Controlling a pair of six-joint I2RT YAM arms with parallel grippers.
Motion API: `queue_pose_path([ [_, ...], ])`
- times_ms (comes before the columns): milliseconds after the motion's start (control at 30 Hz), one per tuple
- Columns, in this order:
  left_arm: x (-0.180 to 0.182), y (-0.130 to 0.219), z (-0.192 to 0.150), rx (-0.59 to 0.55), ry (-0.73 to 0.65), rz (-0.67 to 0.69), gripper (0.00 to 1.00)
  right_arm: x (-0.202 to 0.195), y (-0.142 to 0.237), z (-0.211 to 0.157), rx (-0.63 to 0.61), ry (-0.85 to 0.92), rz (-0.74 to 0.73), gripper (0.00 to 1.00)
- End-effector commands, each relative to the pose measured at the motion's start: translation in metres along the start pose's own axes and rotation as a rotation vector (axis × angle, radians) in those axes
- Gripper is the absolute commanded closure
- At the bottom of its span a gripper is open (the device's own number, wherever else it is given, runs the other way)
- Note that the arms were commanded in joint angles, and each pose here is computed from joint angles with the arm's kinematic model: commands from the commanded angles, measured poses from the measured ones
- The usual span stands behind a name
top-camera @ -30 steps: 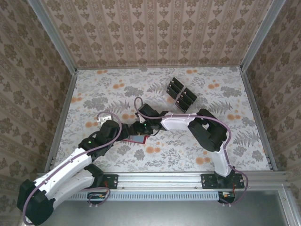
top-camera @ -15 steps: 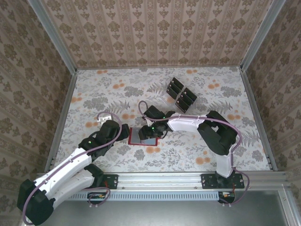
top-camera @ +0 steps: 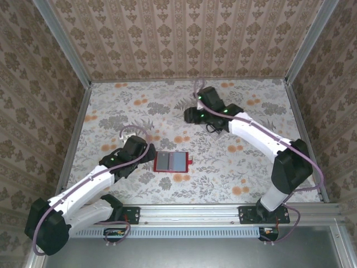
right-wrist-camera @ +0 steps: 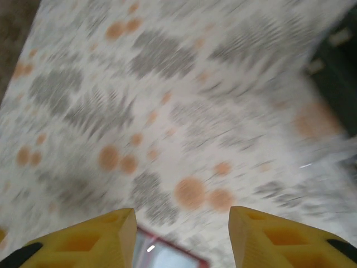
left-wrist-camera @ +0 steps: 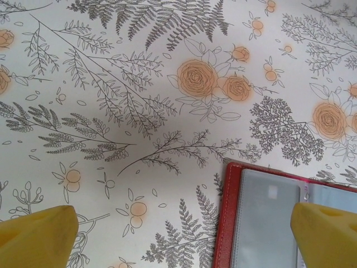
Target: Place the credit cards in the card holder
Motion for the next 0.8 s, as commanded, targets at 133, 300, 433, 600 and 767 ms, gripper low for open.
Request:
queue_pose_path([
  [133, 0.001, 0.004, 0.011, 0.009, -0.054, 0.022, 0.0, -0.033, 0.001, 0.03, 0.031, 0.1, -0.293, 0.41],
  [300, 0.005, 0.005, 0.014, -0.003, -0.045, 0.051, 0.0, -0.044, -0.023, 0.028, 0.152, 0.191, -0.411, 0.42],
  [433, 0.005, 0.003, 0.018, 0.006, -0.037, 0.051, 0.0, -0.055, -0.045, 0.021, 0.24, 0.241, -0.501, 0.44],
  [600, 0.001, -0.003, 0.022, 0.031, -0.048, 0.038, 0.0, -0.069, -0.057, 0.012, 0.257, 0.271, -0.593, 0.46],
  [767, -0.004, -0.012, 0.023, 0.062, -0.049, 0.019, 0.0, -0.075, -0.059, 0.01, 0.25, 0.303, -0.639, 0.47],
])
Point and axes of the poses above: each hand's point on the last joint's axis, 136 mm out from that joint toward the fingers, its own y axis back along the fingers, its own x axis along the line the jaws close on, z = x × y, the point moved 10 cm from there along y, back along the fingers, and after that the axes turned 12 degrees about -y, right-handed, at the moved point
